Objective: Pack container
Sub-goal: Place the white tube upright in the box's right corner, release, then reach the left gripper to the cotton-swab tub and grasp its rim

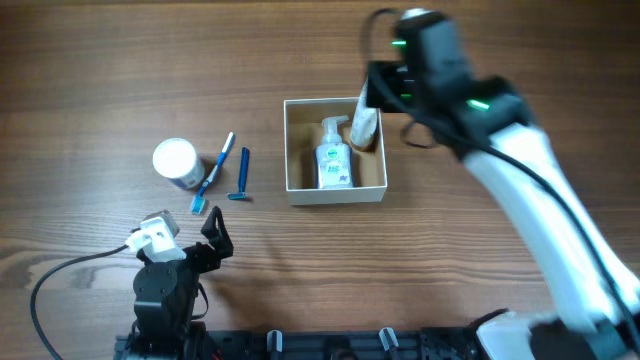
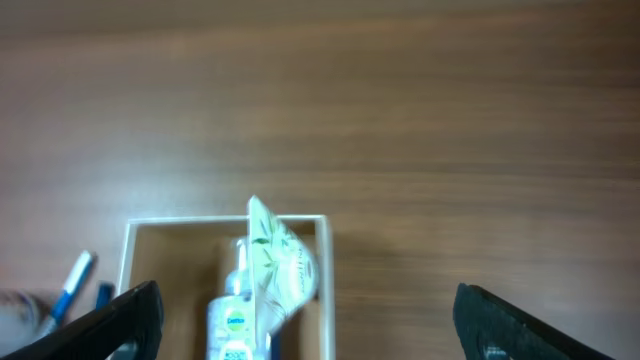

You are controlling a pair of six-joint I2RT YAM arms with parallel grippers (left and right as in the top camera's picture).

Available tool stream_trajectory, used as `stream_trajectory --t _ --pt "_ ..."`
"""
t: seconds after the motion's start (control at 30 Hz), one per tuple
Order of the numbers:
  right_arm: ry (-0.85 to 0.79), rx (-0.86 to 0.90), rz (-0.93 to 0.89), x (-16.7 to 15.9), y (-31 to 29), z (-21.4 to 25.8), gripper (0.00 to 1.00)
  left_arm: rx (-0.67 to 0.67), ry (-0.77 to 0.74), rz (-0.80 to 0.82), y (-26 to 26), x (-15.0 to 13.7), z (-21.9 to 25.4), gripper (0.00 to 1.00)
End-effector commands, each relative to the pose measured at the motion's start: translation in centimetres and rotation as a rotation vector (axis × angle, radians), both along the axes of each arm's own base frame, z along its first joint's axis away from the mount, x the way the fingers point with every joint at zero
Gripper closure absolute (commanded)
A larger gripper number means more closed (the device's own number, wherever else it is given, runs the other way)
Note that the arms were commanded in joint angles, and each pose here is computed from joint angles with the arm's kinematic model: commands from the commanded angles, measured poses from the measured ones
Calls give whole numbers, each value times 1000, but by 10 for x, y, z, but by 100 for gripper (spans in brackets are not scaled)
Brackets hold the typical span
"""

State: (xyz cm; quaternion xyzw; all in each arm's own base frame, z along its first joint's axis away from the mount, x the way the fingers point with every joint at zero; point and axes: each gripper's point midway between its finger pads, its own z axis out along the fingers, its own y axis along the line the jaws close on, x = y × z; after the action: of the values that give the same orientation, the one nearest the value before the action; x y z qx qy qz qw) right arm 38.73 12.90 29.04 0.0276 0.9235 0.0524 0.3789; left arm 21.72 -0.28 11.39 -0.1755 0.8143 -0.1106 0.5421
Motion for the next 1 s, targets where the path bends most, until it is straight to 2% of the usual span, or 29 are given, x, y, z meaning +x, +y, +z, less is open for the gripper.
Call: stream_trajectory --t 0.0,0.13,0.3,0.5,0.83,0.97 --pt "-41 95 -148 -15 -58 35 6 3 -8 -6 -1 0 1 0" --pt "9 145 -309 -23 -124 28 3 3 -8 -6 -1 0 1 0" --pt "85 220 -413 -27 -168 10 0 3 -8 -6 -1 0 1 0" --pt "107 223 -445 -30 -179 5 0 -1 -44 -7 -1 4 9 0" --pt "106 223 -446 -30 -179 5 0 -96 11 -239 -44 -6 2 0" --pt "106 224 -446 -30 -179 5 0 -118 -6 -228 -44 -6 24 1"
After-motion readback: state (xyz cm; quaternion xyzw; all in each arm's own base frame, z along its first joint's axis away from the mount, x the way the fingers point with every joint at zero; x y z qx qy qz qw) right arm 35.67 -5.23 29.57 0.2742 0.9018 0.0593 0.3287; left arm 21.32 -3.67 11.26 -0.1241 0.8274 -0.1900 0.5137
